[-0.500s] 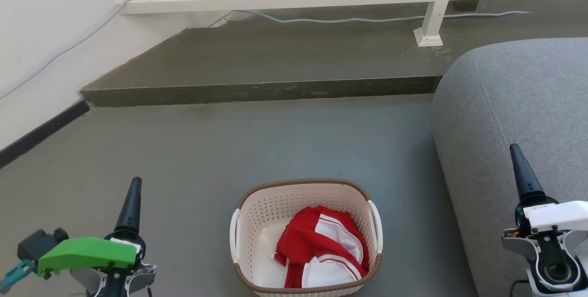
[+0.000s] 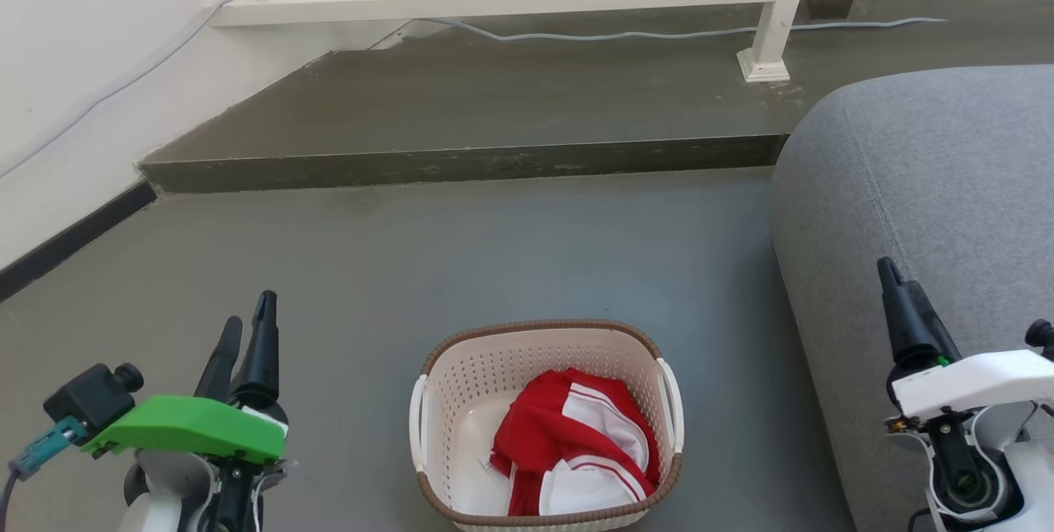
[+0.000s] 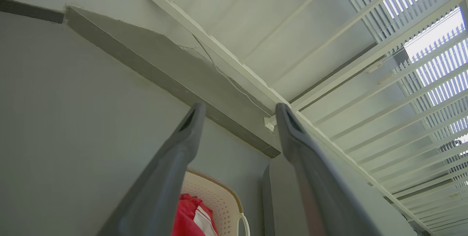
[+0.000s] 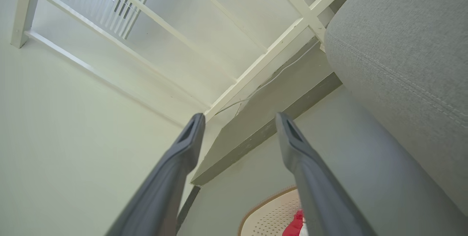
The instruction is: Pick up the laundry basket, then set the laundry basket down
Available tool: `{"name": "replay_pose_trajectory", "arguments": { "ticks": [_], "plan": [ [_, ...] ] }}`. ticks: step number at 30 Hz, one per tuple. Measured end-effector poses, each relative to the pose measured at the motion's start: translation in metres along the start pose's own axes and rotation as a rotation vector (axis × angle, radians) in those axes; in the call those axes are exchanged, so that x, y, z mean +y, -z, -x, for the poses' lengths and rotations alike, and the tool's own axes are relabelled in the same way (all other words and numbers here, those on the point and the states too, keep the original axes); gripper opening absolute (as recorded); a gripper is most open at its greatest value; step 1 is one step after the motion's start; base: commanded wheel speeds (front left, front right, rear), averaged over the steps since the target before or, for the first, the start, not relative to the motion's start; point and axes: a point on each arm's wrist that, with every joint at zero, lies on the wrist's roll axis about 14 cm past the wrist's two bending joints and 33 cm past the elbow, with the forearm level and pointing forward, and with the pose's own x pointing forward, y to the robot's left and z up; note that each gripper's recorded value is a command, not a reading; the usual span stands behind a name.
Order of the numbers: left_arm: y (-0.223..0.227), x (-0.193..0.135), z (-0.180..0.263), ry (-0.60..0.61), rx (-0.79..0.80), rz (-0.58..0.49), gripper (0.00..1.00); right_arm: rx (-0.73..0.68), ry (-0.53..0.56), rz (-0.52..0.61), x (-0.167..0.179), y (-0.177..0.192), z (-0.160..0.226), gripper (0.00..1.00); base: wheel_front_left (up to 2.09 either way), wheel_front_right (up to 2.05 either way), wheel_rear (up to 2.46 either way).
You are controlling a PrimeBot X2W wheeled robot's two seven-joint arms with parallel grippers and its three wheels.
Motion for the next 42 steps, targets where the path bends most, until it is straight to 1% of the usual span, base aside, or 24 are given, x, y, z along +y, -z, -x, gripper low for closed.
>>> {"name": "replay_pose_trajectory", "arguments": {
  "ticks": [15,17,18,21,29,30,42],
  "plan": [
    [0.015,-0.014,0.000,0.029,0.017,-0.267,1.00,0.028,-0.055,0.268,0.012,0.014,0.004,1.00,0.00,0.00,0.00],
    [0.016,-0.014,0.001,0.028,0.017,-0.280,1.00,0.032,-0.059,0.283,0.013,0.015,0.004,1.00,0.00,0.00,0.00],
    [0.017,-0.014,0.001,0.027,0.018,-0.315,1.00,0.034,-0.066,0.308,0.014,0.018,0.005,1.00,0.00,0.00,0.00],
    [0.020,-0.016,0.001,0.034,0.022,-0.341,1.00,0.037,-0.071,0.338,0.014,0.020,0.005,1.00,0.00,0.00,0.00],
    [0.026,-0.010,0.003,0.018,0.024,-0.456,1.00,0.053,-0.084,0.445,0.014,0.030,0.009,1.00,0.00,0.00,0.00],
    [0.028,-0.010,0.004,0.019,0.024,-0.477,1.00,0.055,-0.094,0.474,0.015,0.032,0.010,1.00,0.00,0.00,0.00],
    [0.036,-0.008,0.004,0.027,0.023,-0.647,1.00,0.055,-0.132,0.620,0.018,0.041,0.015,1.00,0.00,0.00,0.00]
  ]
}}
